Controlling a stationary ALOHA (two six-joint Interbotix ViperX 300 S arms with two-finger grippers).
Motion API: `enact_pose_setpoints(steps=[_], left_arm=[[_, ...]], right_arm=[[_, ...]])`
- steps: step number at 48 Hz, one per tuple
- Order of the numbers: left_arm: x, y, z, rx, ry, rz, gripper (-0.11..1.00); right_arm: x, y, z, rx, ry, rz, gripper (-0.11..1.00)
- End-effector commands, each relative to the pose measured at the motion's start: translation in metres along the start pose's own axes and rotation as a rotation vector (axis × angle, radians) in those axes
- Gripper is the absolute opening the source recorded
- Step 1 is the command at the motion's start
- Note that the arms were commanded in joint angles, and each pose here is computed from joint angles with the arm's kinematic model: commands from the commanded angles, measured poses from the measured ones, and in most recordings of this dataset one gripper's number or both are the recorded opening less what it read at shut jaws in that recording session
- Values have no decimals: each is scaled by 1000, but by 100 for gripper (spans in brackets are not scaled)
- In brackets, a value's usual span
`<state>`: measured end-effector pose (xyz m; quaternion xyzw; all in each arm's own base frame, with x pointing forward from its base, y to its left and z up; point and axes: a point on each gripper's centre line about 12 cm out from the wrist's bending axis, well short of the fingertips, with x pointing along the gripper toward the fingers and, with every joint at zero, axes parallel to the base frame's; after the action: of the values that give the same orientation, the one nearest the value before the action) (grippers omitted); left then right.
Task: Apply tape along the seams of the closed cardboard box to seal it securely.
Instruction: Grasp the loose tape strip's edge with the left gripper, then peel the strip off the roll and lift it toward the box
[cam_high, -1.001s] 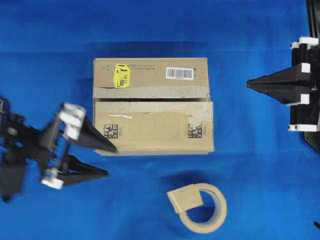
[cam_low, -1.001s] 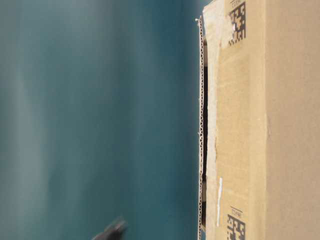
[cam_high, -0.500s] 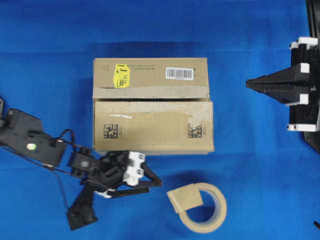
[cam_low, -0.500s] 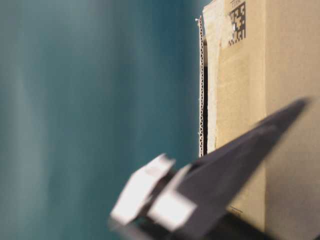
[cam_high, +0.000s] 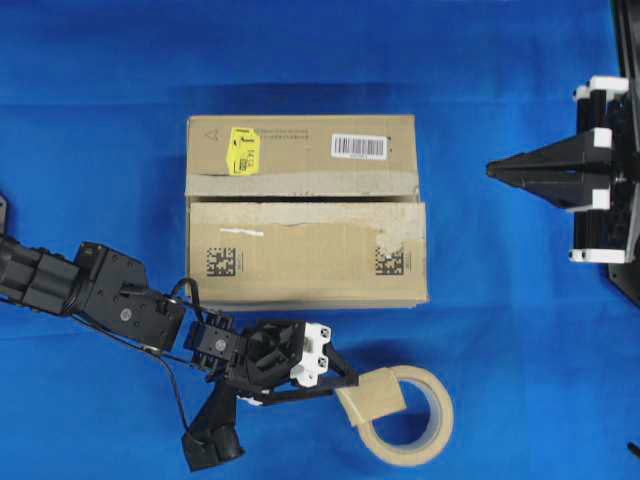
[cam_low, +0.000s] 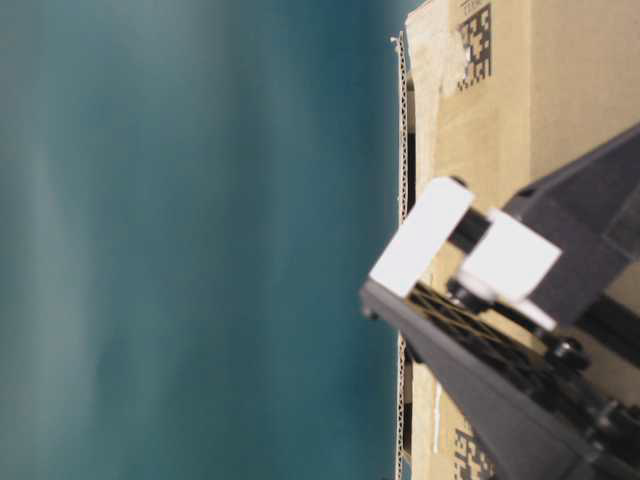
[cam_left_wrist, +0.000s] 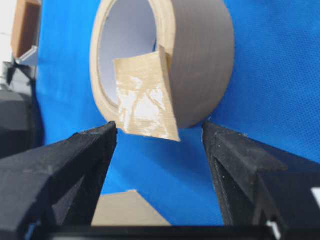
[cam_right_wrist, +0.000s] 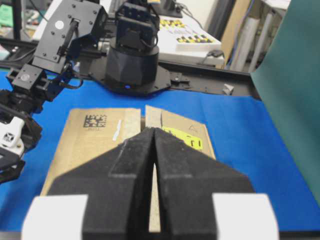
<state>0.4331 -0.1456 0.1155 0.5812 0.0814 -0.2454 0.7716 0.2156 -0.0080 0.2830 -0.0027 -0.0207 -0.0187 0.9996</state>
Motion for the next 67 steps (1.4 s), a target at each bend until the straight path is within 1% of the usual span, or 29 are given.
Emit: enact_pose_setpoints(steps=[1,5,9,12,19,21,22,26,30,35,46,57,62,67], left_arm=[[0,16,5,1,-16,53,65],[0,16,5,5,-14,49,64],[0,15,4,5,-8,35,58],[1,13,5,3,-5,16,46],[1,10,3,-4,8,-17,10],[1,11,3,-4,7,-15,2],[1,11,3,-5,7,-15,0],[1,12,4,-10,7,-14,0],[1,12,2,-25,12,-14,0],[-1,21,4,-33,7,11,0],[-8,56,11,-36,-17,100,0],[-15,96,22,-39,-44,192,0],[-16,106,22,-41,-43,203,0],[-17,109,20,-45,-35,202,0]], right_arm=[[2,0,4,-4,-8,-1,-2],[2,0,4,-3,-5,-1,-2],[2,0,3,-3,-3,-1,-2],[2,0,3,-3,-2,-1,-2],[2,0,4,-3,-3,-1,-2],[2,0,3,-1,-2,-1,-2],[2,0,3,-1,-2,1,-2],[1,0,3,0,-3,1,-2],[2,0,3,0,2,1,-2],[2,0,3,0,0,1,-2],[2,2,3,2,3,9,-2],[2,3,1,5,15,13,-2],[2,3,0,7,21,15,-2],[2,3,-1,7,23,16,-2]])
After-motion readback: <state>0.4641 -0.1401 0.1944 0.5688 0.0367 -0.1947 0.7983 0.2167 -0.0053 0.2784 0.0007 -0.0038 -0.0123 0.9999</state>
